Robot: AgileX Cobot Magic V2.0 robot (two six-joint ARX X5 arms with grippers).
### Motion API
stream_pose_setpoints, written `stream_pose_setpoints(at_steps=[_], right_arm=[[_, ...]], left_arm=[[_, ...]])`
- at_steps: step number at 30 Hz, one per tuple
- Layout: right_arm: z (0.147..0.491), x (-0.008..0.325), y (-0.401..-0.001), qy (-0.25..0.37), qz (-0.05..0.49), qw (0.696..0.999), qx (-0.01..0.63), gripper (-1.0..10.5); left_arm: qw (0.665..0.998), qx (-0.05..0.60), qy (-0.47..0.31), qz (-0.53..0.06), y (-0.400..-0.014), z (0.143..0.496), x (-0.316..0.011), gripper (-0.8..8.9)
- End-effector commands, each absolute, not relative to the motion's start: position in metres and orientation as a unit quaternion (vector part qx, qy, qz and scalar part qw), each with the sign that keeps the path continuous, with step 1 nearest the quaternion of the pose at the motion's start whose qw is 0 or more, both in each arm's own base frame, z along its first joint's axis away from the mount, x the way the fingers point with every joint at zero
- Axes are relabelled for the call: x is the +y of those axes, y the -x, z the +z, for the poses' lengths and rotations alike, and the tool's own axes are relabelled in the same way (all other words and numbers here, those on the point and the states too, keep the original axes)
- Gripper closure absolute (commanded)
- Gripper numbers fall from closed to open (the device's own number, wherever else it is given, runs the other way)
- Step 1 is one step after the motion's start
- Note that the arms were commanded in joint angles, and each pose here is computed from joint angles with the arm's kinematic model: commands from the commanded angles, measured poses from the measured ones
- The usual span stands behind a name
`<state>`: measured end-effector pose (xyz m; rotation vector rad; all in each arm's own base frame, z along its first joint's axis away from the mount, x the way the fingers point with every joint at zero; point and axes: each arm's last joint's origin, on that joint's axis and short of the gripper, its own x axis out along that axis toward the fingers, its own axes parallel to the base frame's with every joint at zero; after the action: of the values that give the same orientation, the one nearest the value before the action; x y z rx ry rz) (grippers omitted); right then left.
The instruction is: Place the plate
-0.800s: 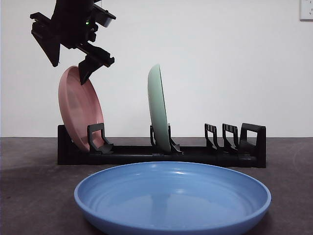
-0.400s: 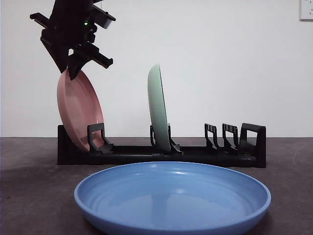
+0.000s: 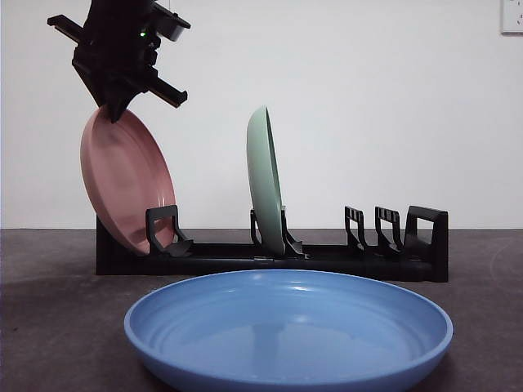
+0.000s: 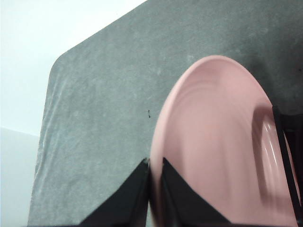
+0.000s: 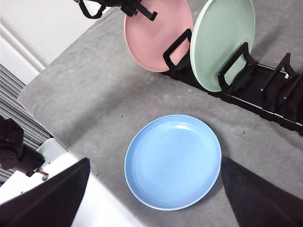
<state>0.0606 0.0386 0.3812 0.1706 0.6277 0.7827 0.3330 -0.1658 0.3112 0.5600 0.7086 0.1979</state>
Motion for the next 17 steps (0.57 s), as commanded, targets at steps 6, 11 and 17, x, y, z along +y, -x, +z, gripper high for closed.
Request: stream_pose_setpoints(at_steps=[6,11,17], right_arm=[[0.386,0.039,-0.061,-0.082,0.377,0.876,0.29,5.1],[0.386,0.039,-0.061,-0.082,0.377,0.876,0.29,5.1],[0.386,0.039,-0.061,-0.082,0.377,0.876,0.289,5.1]], left_arm=[[0.903,0.319,-0.269,0.101,-0.335,0.336,-0.17,8.09],[0.905,0.31,-0.269,0.115,-0.333,0.353,-0.169,8.09],[0.9,0.318,-0.273,0.119,-0.326,0.377,-0.164,8.09]])
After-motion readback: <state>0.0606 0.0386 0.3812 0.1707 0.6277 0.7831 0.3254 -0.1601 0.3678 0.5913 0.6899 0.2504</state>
